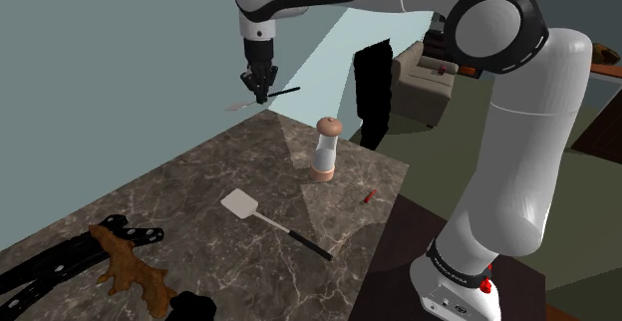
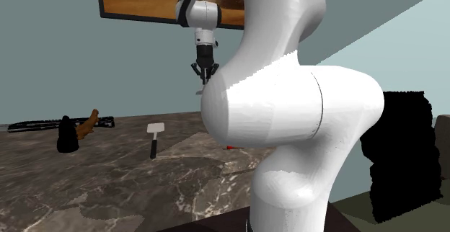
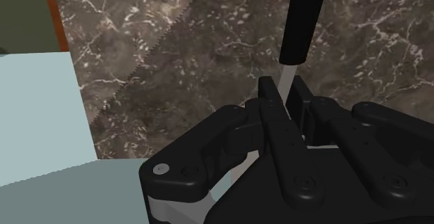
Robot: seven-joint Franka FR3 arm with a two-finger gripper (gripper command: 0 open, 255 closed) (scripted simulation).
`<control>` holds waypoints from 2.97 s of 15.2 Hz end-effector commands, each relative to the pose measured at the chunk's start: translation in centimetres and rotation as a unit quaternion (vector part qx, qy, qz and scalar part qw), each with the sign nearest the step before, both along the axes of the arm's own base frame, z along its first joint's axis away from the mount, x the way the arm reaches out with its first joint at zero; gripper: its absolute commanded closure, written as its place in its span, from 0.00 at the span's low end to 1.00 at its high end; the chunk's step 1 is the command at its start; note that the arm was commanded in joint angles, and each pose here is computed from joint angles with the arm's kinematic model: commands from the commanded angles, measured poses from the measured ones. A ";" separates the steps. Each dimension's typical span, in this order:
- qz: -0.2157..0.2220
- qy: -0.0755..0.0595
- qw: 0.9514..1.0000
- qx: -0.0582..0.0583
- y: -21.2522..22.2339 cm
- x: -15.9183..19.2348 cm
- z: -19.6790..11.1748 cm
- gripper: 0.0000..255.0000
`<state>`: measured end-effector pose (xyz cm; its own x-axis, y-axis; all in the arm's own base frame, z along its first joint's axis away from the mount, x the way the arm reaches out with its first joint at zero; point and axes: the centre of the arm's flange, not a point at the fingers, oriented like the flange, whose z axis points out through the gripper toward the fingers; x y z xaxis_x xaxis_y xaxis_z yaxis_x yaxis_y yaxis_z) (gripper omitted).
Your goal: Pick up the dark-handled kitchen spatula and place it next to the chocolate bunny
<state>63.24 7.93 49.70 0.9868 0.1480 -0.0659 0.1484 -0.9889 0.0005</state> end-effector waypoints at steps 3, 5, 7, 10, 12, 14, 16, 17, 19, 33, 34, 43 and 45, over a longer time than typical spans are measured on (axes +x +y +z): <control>0.000 0.000 1.000 0.000 0.7 -1.0 1.1 1.00; 0.000 0.000 1.000 0.000 2.3 -3.2 1.2 1.00; 0.000 0.000 1.000 0.000 3.9 -5.3 1.2 1.00; 0.000 0.000 1.000 0.000 6.3 -8.4 1.2 1.00; 0.000 0.000 1.000 0.000 7.9 -10.6 1.2 1.00; 0.000 0.000 1.000 0.000 9.4 -12.7 1.2 1.00; 0.000 0.000 1.000 0.000 11.0 -14.8 1.2 1.00; 0.000 0.000 1.000 0.000 11.8 -15.8 1.2 1.00; 0.000 0.000 1.000 0.000 13.4 -18.0 1.2 1.00; 0.000 0.000 1.000 0.000 24.4 -32.8 1.2 1.00; 0.000 0.000 1.000 0.000 25.2 -33.8 1.2 1.00; 0.000 0.000 1.000 0.000 30.2 -40.4 -0.4 1.00; 0.000 0.000 1.000 0.000 30.2 -40.4 -1.4 1.00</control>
